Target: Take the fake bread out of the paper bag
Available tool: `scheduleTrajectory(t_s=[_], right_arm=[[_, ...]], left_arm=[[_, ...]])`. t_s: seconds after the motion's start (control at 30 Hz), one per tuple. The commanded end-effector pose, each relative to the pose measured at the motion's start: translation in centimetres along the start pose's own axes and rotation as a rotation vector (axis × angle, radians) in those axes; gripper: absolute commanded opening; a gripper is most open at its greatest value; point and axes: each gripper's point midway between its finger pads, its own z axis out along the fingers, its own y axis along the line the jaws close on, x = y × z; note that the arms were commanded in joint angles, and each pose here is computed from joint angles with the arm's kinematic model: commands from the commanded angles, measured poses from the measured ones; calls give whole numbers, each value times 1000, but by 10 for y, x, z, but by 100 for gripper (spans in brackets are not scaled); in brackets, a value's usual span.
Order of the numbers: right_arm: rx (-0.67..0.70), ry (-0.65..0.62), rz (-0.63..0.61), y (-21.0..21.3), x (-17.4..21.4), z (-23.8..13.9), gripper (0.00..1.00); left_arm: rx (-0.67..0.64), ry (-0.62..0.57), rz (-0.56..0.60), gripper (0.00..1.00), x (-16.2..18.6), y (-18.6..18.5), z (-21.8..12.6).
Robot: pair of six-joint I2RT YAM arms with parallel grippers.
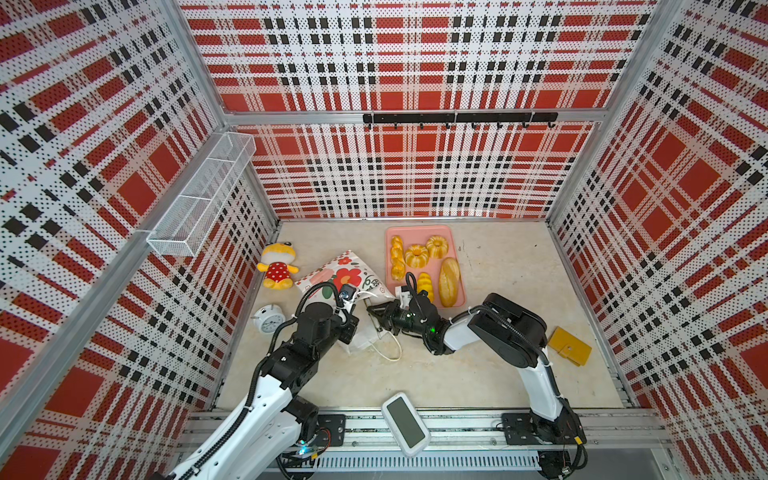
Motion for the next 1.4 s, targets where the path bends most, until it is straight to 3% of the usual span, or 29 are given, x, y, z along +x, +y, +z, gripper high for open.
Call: scheduleTrajectory(t_s=[0.0,0.27,0.5,0.83,1.13,1.37], right_arm=[[-107,23,-99,56,17,-19,3],[-103,57,-84,75,52,-39,0],[-19,88,-140,66,93,-72,0],[121,5,-250,58,90,-159,0],[151,76,-407,100,106,-219,0],[199,-8,-539,135,92,-260,0]], left_arm=[[-29,-32,-27,0,-6,4,1],[-78,-68,-140,0,-10,12,12],[-151,-103,-147,0,-26,26,13],[-176,-122,-158,0,-34,36,13],[-250,-130,-242,0,-26,58,11],[-263,-150,-261,0,-23,67,5]])
